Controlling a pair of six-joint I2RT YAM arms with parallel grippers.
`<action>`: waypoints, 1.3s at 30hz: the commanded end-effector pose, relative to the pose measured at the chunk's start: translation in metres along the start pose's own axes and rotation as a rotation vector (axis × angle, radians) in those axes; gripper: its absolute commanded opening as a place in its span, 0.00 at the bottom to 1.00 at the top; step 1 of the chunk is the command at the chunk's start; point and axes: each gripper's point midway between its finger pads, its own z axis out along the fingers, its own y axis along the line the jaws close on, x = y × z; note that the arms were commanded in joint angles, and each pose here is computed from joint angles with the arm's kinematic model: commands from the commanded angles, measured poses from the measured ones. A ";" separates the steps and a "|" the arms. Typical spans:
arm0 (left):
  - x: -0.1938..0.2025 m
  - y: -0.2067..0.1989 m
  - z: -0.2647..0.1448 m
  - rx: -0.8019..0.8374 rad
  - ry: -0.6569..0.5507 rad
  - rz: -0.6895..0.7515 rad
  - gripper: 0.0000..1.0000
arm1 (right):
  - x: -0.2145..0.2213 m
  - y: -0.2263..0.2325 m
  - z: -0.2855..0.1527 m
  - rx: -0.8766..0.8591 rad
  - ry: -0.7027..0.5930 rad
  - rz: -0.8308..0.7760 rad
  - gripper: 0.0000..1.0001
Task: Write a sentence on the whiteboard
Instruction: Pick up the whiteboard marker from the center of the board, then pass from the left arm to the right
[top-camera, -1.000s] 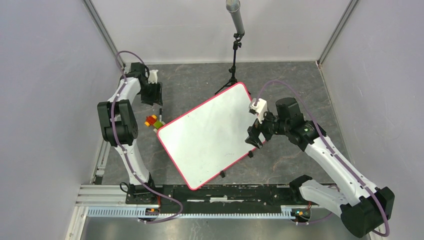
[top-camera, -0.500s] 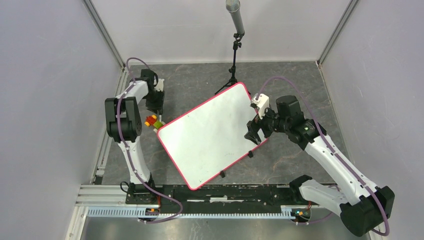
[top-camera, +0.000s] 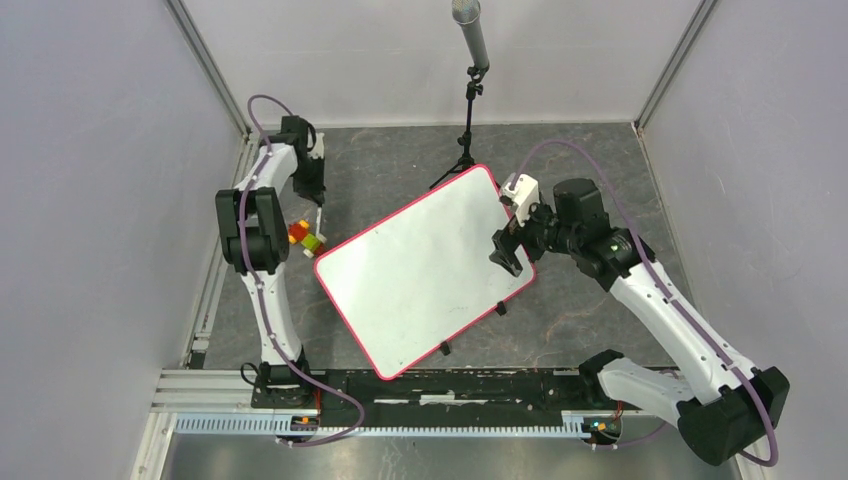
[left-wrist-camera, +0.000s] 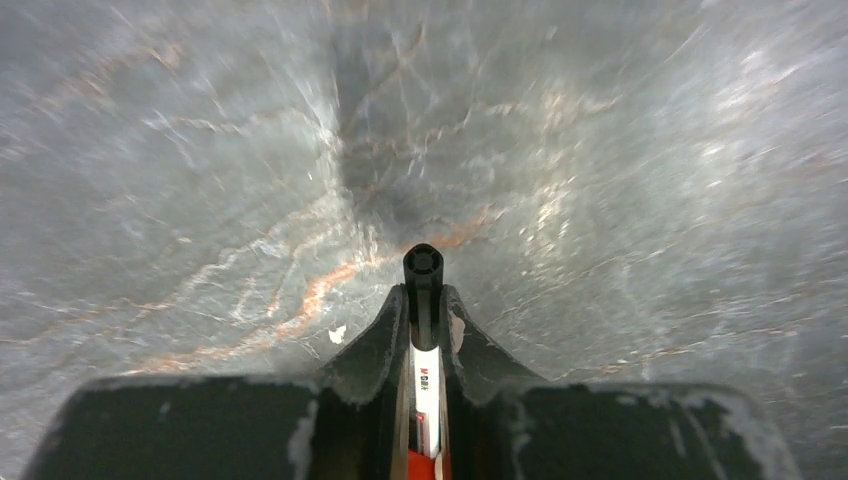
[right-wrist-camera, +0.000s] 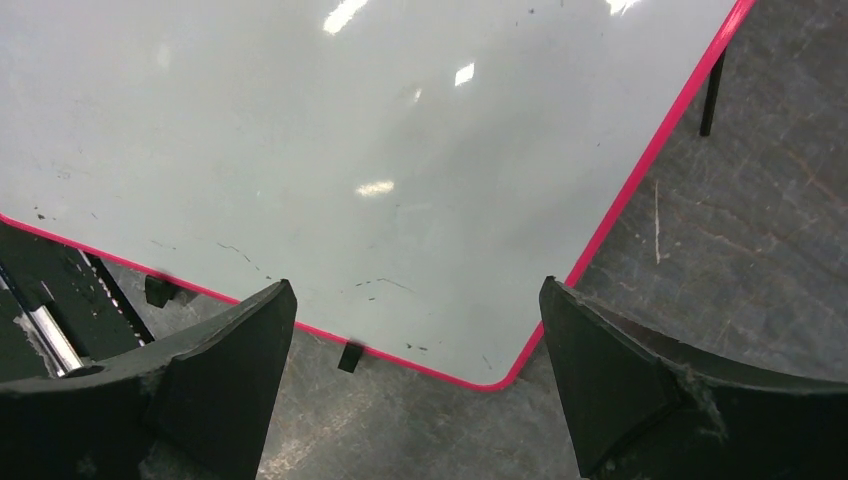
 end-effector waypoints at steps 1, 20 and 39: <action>-0.071 -0.004 -0.067 0.017 -0.229 -0.065 0.02 | -0.028 -0.007 -0.007 -0.009 -0.032 -0.108 0.98; -0.083 -0.112 -0.433 0.711 -0.971 -0.147 0.02 | -0.192 0.024 -0.039 -0.213 -0.473 -0.151 0.95; 0.006 -0.180 -0.556 1.352 -1.085 -0.190 0.03 | -0.337 0.148 -0.032 -0.532 -0.740 -0.030 0.91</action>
